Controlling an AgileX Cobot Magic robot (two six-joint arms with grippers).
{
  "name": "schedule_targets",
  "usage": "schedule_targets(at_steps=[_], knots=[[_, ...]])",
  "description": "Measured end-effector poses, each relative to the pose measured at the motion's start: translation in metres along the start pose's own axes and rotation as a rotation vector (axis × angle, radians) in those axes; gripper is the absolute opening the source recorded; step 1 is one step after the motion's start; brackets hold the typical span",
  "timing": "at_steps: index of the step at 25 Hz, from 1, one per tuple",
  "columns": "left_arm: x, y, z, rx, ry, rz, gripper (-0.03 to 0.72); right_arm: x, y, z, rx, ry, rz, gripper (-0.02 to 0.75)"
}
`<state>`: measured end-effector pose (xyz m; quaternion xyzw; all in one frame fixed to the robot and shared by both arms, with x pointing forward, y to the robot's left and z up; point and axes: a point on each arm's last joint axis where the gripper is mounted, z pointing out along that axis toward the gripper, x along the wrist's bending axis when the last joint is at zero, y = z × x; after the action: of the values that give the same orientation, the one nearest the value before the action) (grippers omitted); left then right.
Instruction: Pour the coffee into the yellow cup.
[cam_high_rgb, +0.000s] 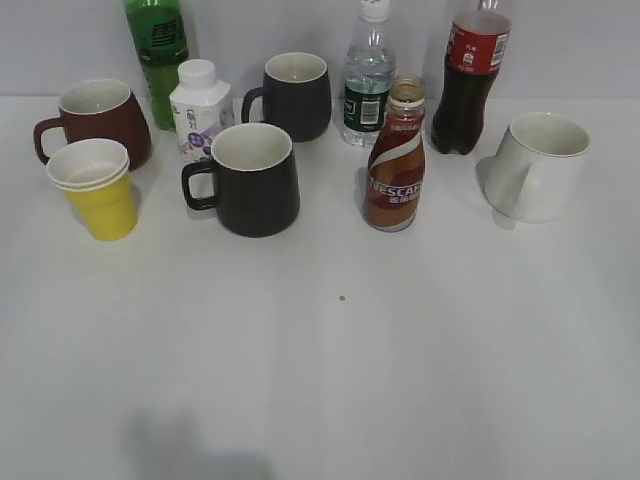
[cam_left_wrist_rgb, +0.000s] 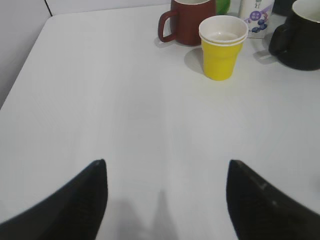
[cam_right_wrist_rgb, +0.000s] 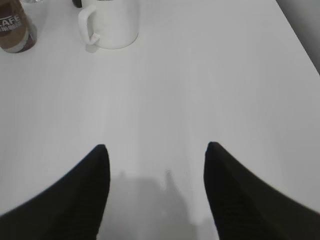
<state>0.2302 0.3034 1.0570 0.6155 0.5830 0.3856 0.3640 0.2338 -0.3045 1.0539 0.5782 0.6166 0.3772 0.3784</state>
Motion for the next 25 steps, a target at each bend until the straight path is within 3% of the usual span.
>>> schedule_targets(at_steps=[14, 21, 25], knots=[[-0.002, 0.005, -0.002, -0.030, -0.023, -0.009, 0.565, 0.000, 0.007, 0.000, -0.015, 0.004, 0.001, 0.448], [-0.002, 0.038, 0.007, -0.245, -0.039, -0.020, 0.565, 0.006, 0.042, 0.019, -0.161, 0.055, 0.034, 0.448], [-0.002, 0.054, 0.036, -0.316, -0.035, -0.025, 0.565, 0.008, 0.061, 0.040, -0.212, 0.077, 0.036, 0.448]])
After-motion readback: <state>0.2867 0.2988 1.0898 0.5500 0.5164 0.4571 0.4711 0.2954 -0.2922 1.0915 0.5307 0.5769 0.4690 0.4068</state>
